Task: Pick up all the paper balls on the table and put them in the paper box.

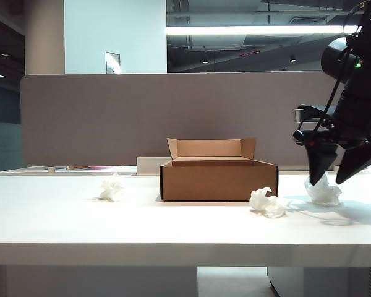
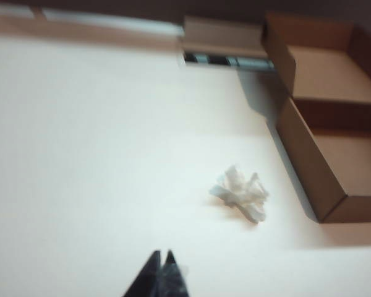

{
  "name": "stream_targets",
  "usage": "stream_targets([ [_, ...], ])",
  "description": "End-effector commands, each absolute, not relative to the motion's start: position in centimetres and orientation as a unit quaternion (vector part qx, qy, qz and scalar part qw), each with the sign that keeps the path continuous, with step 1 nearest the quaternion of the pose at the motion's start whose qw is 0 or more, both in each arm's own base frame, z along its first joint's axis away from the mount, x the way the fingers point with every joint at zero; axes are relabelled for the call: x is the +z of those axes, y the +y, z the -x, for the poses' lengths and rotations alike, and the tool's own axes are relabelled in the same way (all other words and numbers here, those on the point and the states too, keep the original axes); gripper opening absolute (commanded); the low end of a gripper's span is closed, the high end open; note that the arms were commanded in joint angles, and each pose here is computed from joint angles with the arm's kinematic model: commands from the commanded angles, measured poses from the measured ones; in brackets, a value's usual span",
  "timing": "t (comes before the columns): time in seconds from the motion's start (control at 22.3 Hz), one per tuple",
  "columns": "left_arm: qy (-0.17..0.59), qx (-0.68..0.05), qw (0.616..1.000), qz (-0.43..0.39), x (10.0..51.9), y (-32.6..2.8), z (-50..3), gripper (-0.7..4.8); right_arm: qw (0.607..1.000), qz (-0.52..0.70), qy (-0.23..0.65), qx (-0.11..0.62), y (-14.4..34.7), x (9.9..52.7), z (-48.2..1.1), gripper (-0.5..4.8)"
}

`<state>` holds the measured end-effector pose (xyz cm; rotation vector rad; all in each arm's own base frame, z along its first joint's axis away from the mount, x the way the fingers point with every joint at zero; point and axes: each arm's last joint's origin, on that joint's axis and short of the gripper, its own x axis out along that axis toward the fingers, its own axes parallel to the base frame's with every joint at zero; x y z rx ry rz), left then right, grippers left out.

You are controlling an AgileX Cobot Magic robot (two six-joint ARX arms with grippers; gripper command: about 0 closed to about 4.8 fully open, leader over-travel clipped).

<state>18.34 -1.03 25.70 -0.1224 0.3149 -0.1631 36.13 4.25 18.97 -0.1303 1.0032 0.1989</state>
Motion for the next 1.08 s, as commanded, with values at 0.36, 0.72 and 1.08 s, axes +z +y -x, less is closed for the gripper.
stream_targets([
  [0.36, 0.22, -0.157, 0.96, 0.079, 26.9, -1.9, -26.5, 0.56, 0.872, 0.057, 0.474, 0.104, 4.4, 18.7, -36.5, 2.19],
  [0.72, 0.261, -0.196, 0.943, 0.072, 26.0, -4.6, -30.8, 1.03, 0.857, 0.044, 0.499, 0.122, 4.6, 16.8, -36.8, 0.69],
  [1.08, 0.314, -0.224, 0.92, 0.065, 22.5, -7.6, -34.2, 1.94, 0.858, 0.047, 0.497, 0.12, 4.5, 18.0, -36.4, -0.06],
])
